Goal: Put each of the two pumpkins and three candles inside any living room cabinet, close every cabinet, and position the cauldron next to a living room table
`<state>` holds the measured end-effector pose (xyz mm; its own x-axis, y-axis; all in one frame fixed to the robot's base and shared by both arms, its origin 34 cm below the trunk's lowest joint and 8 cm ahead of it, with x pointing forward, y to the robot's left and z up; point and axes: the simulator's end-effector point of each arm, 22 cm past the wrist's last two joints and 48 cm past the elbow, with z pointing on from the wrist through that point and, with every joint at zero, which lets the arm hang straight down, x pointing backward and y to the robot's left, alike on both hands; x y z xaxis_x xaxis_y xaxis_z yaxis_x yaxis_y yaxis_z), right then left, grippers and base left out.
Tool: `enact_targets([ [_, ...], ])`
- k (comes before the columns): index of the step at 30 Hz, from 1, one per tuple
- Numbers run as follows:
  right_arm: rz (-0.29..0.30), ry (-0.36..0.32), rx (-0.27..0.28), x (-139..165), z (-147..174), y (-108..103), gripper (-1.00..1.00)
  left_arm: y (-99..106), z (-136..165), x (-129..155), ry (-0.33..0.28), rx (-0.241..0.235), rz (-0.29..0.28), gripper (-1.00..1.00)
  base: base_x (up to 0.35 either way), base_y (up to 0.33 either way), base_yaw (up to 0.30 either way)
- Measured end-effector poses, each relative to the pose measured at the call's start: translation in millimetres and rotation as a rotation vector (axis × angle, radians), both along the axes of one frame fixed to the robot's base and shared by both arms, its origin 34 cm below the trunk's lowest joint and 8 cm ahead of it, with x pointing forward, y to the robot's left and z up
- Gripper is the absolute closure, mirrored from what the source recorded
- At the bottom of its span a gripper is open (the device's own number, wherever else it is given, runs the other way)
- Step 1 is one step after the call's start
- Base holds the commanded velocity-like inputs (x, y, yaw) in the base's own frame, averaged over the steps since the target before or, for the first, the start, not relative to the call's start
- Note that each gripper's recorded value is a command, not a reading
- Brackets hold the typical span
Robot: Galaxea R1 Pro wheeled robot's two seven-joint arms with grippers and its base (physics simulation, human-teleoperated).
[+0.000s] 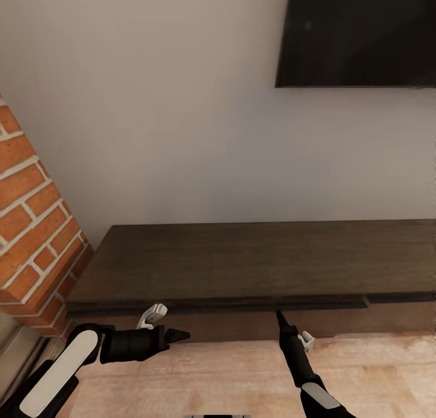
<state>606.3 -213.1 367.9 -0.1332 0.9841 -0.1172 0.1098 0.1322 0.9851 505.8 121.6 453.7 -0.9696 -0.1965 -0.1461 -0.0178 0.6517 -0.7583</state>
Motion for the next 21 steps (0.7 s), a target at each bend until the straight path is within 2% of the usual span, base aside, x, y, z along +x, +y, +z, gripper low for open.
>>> enact_targets([
  [21,-0.011,0.001,0.003,0.4,0.0,-2.9,1.00,-0.1,0.2,0.1,-0.001,0.000,0.000,-1.00,-0.206,0.000,0.000],
])
